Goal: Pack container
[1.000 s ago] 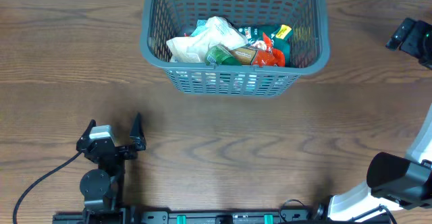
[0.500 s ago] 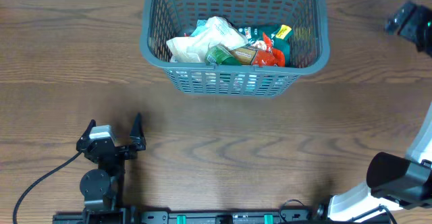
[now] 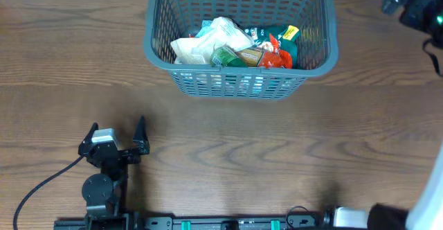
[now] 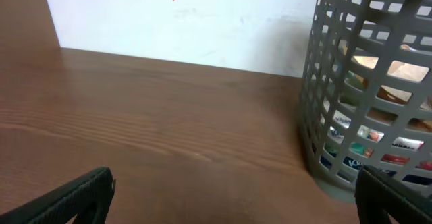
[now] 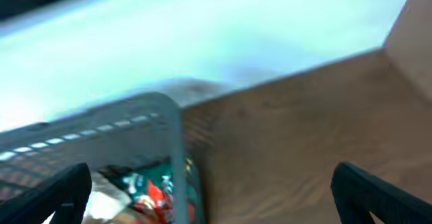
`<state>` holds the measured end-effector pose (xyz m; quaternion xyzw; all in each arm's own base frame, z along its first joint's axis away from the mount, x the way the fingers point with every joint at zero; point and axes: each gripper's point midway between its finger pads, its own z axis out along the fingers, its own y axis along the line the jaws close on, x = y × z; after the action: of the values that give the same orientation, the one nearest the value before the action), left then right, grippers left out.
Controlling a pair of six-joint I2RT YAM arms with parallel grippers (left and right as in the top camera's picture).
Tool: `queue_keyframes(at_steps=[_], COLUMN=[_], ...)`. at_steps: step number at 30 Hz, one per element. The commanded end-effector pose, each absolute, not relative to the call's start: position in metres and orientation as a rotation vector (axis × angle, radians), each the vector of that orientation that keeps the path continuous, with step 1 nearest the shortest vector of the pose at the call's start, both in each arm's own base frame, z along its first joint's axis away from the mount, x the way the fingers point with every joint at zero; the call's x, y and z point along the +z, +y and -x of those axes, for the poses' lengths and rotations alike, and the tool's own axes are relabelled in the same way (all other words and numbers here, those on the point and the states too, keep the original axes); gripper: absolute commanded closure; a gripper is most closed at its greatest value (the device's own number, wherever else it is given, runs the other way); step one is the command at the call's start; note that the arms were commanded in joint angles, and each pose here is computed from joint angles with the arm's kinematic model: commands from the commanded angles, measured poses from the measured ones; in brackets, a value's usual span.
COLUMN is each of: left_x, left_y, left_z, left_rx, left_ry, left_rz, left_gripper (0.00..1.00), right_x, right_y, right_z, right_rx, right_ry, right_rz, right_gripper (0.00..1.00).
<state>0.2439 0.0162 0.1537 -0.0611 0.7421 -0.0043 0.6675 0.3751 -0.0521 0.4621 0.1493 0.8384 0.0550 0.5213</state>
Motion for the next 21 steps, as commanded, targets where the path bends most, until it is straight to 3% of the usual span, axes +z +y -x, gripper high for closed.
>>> queue_keyframes(at_steps=[1,10,21], left_x=[0.137,0.137,0.137], left_y=[0.017,0.017,0.017], left_z=[-0.243,-0.243,-0.243], left_rx=[0.006,0.006,0.006], left_ry=[1.720,1.720,1.720], left_rz=[0.132,0.132,0.132], left_gripper=[0.01,0.01,0.01], right_x=[0.486,0.493,0.418], right_y=[-0.038,-0.020,-0.013], right_z=[-0.351,-0.305,-0.271], right_rx=[0.147,0.014,0.005], right_ry=[1.946,1.870,1.790], right_rz=[-0.323,-0.113,-0.070], right_gripper=[0.01,0.01,0.01])
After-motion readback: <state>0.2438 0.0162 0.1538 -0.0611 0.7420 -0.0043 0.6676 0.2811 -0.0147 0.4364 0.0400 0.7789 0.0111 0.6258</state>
